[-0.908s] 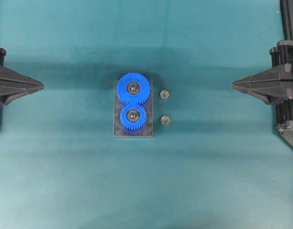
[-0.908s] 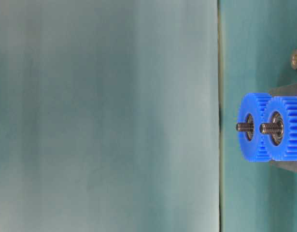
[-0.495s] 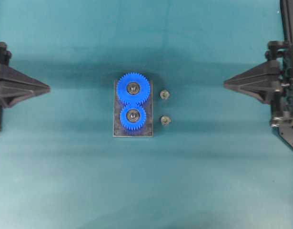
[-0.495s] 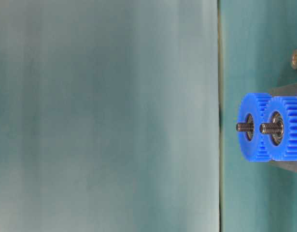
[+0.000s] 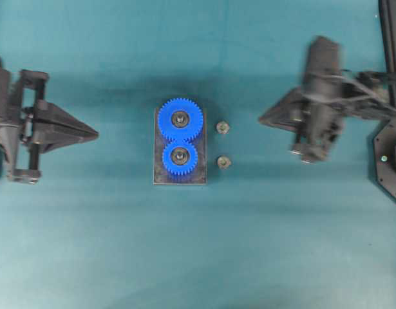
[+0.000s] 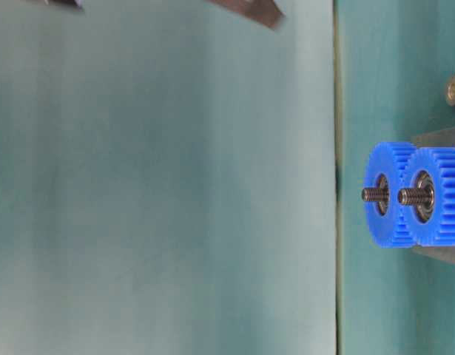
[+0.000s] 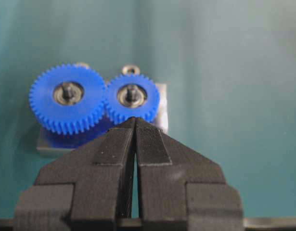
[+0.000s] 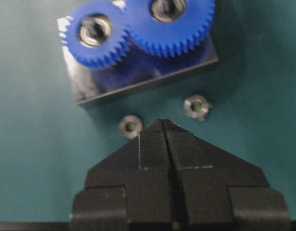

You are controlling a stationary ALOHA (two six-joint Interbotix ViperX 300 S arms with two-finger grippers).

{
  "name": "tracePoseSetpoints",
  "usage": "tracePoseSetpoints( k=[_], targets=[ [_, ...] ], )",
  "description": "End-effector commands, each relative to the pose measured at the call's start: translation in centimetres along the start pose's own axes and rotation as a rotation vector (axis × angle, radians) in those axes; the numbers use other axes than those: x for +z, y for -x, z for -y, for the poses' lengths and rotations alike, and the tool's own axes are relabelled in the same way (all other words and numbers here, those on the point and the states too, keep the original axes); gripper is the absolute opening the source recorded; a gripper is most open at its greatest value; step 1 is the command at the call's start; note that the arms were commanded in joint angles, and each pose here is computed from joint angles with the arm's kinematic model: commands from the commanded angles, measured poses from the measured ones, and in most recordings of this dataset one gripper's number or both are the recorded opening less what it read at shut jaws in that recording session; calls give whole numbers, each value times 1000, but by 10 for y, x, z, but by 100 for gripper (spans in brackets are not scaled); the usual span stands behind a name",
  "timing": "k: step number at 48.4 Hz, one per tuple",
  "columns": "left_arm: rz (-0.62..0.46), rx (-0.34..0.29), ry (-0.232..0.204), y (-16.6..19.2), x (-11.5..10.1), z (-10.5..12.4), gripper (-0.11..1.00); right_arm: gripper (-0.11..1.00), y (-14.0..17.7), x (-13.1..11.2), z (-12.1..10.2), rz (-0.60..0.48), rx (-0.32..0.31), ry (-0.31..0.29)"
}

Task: Insert the washer onto the shaft.
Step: 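Move the right gripper from rest toward the upper silver washer, then lower the open right gripper over the upper washer and close on it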

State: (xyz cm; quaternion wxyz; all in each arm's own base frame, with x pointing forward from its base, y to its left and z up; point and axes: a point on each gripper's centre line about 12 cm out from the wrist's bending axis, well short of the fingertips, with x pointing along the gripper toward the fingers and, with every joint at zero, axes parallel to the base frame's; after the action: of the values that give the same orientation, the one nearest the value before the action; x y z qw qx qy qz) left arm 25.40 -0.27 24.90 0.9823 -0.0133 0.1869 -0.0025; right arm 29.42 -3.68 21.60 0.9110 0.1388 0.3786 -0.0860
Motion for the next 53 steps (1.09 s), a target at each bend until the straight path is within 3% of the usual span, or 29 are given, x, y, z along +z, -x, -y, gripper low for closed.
tracePoseSetpoints(
  k=[1,6,10,14,22,26,39,53],
  targets=[
    [23,1,-4,-3,11,0,0,-1,-11,13,0,-30,-9,-11],
    [17,1,-4,-4,10,0,0,1,-31,10,4,-115,-29,-14],
    [12,3,-3,-4,9,-1,0,11,-45,8,9,-156,-44,-22],
    [17,2,-3,-3,11,0,0,29,-57,7,14,-182,-57,-30],
    [14,3,-3,-4,10,-1,0,80,-83,1,22,-240,-84,0],
    [11,3,-3,-5,10,-1,0,95,-95,0,24,-262,-91,12],
    [8,3,-3,-5,8,-1,0,90,-126,2,28,-305,-103,59],
    [3,3,-3,-5,5,-1,0,90,-138,-6,31,-345,-110,63]
  ],
)
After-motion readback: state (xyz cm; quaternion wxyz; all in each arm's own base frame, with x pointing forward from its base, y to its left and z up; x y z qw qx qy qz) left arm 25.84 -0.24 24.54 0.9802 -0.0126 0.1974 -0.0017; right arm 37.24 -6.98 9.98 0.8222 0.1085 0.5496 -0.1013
